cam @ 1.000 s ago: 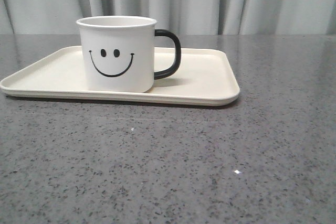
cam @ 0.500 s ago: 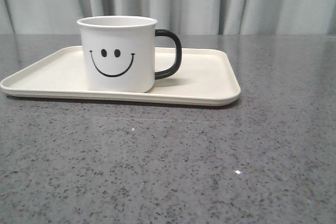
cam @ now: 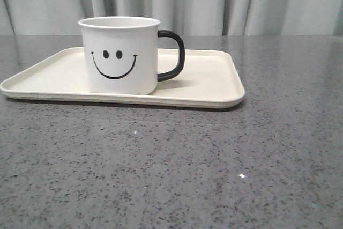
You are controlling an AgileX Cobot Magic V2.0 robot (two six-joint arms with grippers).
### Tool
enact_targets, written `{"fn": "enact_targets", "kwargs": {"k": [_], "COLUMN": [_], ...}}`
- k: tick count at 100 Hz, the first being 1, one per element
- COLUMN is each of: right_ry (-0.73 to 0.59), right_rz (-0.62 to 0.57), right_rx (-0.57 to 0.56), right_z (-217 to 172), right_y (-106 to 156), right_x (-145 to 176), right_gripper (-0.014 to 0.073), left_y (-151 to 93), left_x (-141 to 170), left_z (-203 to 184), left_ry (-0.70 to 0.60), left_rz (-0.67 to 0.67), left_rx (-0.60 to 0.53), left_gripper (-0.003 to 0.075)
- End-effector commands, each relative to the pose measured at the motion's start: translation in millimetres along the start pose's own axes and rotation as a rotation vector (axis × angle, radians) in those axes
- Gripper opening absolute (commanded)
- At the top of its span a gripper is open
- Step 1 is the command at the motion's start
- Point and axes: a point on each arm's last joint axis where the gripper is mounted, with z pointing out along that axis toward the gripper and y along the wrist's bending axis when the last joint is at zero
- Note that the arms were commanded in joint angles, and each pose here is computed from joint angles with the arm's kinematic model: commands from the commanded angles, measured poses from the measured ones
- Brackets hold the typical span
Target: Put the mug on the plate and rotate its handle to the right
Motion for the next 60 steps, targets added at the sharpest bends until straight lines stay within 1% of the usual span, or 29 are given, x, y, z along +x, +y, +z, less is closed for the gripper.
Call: {"fn": "enact_targets", "kwargs": {"k": [1,12,29,49,60], "right_ry": [-0.103,-0.115,-0.144,-0.079,-0.062], "right_rz": [0.048,0.073,0.157,0.175,0.163], "right_rx": [0.071,0.138,0.23,0.254,0.244], "right_z": [0,5,9,15,15], "right_y": [-7,-14,-23,-24,-23], "right_x": [-3,11,29,56,59], "right_gripper": [-0.0061,-0.0061,-0.0061,-0.0061,-0.0061], "left_y": [0,0,0,0,0], "left_x": [-6,-6,-6,-6,-6], "left_z": [-2,-2,-2,-2,-2], "left_ry": [-0.089,-0.089,-0.089,-0.089,-0.089], "left_rz": [-0.011,-0.011,-0.011,-0.011,-0.011], "left_rx": [0.004,0.004,0.004,0.004,0.004], "left_gripper": [-0.002,-0.002,-0.002,-0.002,-0.002]}}
